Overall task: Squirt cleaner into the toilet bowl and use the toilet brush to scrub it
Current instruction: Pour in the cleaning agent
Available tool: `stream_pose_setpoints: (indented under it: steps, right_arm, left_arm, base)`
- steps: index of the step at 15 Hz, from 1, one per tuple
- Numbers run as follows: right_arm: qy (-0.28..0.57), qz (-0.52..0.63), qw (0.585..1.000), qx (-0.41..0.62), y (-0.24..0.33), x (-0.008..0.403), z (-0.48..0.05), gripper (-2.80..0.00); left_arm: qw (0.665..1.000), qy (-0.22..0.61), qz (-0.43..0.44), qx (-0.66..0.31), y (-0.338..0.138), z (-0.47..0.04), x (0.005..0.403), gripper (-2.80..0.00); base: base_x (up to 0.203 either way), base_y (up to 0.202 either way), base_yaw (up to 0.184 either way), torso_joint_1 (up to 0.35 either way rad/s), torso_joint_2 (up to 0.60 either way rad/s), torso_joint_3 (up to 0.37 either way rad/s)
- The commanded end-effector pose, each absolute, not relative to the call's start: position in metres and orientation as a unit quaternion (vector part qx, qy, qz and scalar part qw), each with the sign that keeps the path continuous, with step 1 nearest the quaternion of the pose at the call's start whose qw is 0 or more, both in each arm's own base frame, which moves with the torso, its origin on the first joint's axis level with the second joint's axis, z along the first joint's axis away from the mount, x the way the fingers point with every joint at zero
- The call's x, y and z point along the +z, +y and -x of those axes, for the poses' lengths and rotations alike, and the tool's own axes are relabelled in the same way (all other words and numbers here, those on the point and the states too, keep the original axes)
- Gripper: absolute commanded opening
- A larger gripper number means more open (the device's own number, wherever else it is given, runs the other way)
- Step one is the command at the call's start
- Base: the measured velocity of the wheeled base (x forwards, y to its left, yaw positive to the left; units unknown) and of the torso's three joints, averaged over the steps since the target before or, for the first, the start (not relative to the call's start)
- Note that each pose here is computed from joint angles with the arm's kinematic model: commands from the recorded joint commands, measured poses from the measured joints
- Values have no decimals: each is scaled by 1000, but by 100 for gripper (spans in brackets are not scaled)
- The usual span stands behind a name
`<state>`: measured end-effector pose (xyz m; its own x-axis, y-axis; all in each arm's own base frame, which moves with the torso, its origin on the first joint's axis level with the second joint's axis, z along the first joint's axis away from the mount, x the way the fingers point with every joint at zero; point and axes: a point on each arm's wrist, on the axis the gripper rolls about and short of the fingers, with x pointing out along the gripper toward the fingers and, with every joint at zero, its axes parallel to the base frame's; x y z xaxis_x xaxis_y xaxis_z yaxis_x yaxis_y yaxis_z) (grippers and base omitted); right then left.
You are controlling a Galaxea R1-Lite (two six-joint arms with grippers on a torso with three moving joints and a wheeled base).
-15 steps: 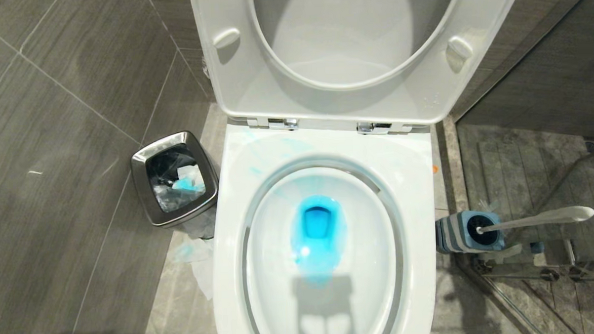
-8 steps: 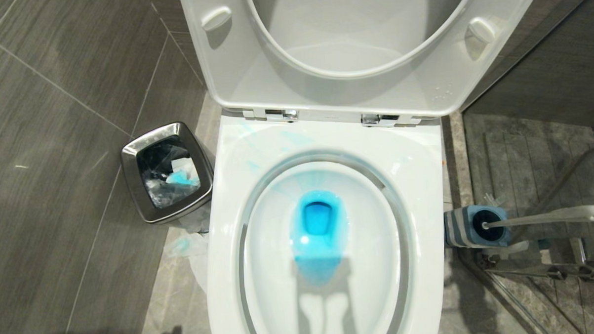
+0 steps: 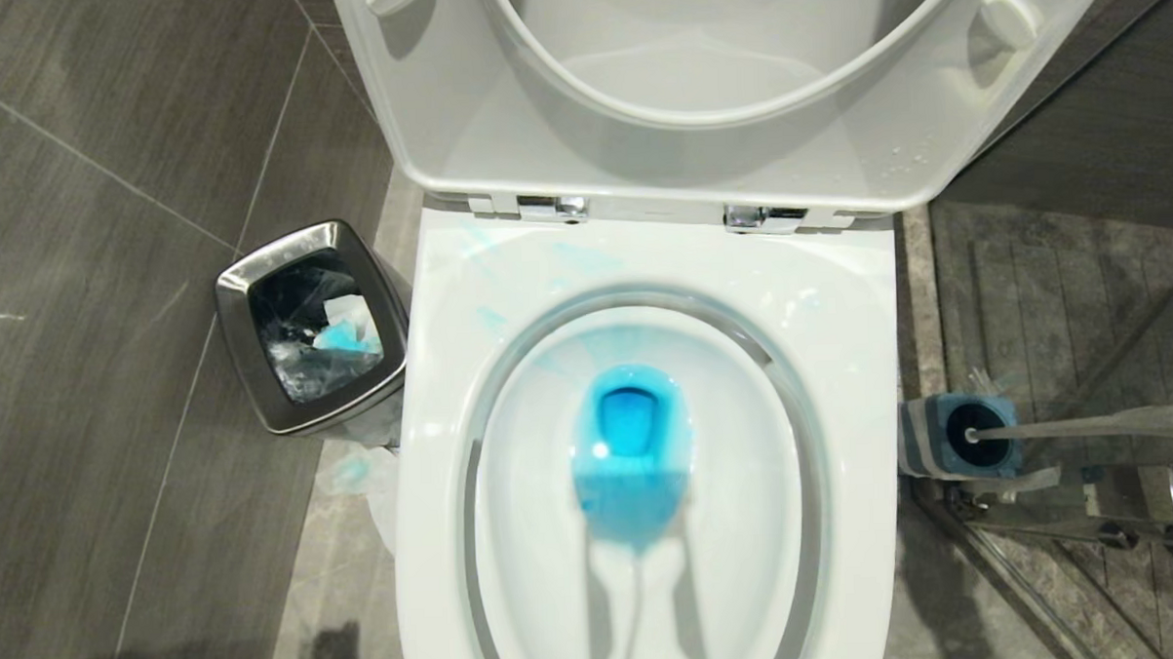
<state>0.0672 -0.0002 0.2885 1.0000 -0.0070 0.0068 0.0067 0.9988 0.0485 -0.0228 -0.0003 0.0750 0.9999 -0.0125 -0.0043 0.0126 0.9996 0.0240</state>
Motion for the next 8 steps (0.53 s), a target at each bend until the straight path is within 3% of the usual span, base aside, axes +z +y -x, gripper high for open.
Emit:
stream_pose_setpoints:
  steps: [1, 8]
  right_arm:
    - [-3, -25, 1000, -3, 0, 288, -67, -280]
    - [14, -27, 999, 11, 0, 278, -69, -280]
  left_arm:
    - [1000, 2, -12, -6, 0, 23, 75, -280]
    - [1000, 2, -11, -6, 0, 23, 75, -280]
  base:
    - [0, 0, 0, 9, 6, -191]
    - [0, 0, 0, 1, 2, -30]
